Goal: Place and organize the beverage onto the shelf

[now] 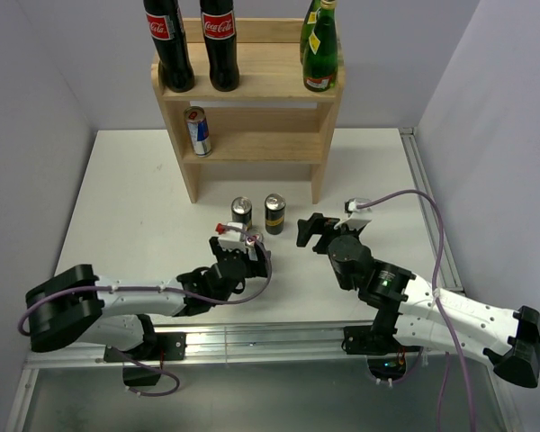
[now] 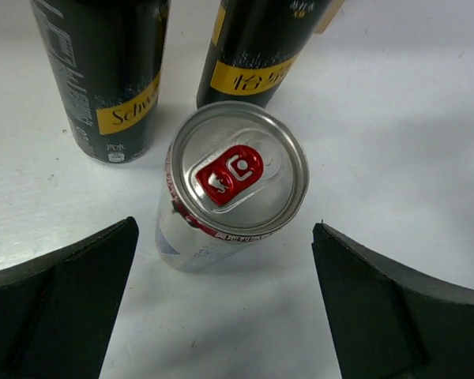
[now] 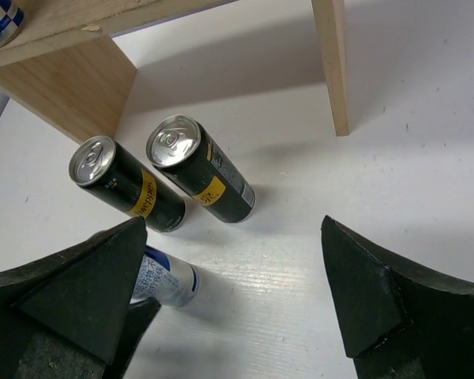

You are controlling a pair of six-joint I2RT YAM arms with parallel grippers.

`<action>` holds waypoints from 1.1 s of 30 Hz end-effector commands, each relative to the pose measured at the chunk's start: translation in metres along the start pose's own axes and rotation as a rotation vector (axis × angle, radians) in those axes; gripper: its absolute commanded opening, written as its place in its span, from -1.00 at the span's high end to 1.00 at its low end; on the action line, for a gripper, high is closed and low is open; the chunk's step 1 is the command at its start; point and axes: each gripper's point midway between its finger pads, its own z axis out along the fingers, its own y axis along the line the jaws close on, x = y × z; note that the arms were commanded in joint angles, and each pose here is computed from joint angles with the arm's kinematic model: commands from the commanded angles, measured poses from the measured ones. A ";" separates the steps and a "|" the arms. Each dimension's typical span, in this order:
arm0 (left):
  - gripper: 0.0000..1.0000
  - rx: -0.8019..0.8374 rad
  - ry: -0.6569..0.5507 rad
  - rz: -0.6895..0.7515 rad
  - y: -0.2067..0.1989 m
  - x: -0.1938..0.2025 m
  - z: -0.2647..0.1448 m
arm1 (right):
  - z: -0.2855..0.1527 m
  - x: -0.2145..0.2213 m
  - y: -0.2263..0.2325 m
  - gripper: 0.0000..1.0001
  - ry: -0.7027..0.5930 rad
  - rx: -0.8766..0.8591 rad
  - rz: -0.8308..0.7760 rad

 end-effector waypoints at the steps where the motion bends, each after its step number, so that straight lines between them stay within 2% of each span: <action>1: -0.99 0.045 -0.051 -0.067 -0.022 -0.009 0.010 | -0.002 -0.007 -0.004 -0.96 -0.033 0.017 0.037; 5: -0.97 0.008 -0.047 -0.031 -0.016 0.007 0.022 | -0.003 -0.007 -0.006 -0.96 -0.035 0.017 0.039; 10: -0.77 -0.031 -0.043 0.008 -0.011 0.023 0.035 | -0.004 -0.008 -0.008 -0.95 -0.040 0.021 0.042; 13: -0.46 -0.051 -0.049 0.019 -0.007 0.028 0.039 | -0.005 -0.009 -0.007 -0.96 -0.041 0.013 0.046; 14: -0.21 -0.066 -0.051 0.030 -0.004 0.030 0.041 | -0.005 -0.008 -0.008 -0.96 -0.041 0.015 0.046; 15: -0.05 -0.074 -0.051 0.034 -0.003 0.031 0.041 | -0.005 -0.008 -0.008 -0.95 -0.039 0.016 0.044; 16: 0.32 -0.085 -0.053 0.042 -0.001 0.031 0.042 | -0.005 -0.009 -0.007 -0.96 -0.041 0.013 0.047; 20: 0.76 -0.102 -0.059 0.049 0.001 0.025 0.040 | -0.005 -0.009 -0.007 -0.96 -0.041 0.013 0.046; 23: 0.97 -0.133 -0.060 0.076 0.001 0.008 0.034 | -0.006 -0.011 -0.008 -0.96 -0.043 0.013 0.040; 27: 0.99 -0.161 -0.097 0.102 -0.007 -0.038 0.022 | -0.006 -0.013 -0.008 -0.95 -0.049 0.015 0.039; 33: 0.99 -0.136 -0.183 0.089 -0.030 -0.127 -0.001 | -0.006 -0.014 -0.004 -0.96 -0.051 0.003 0.042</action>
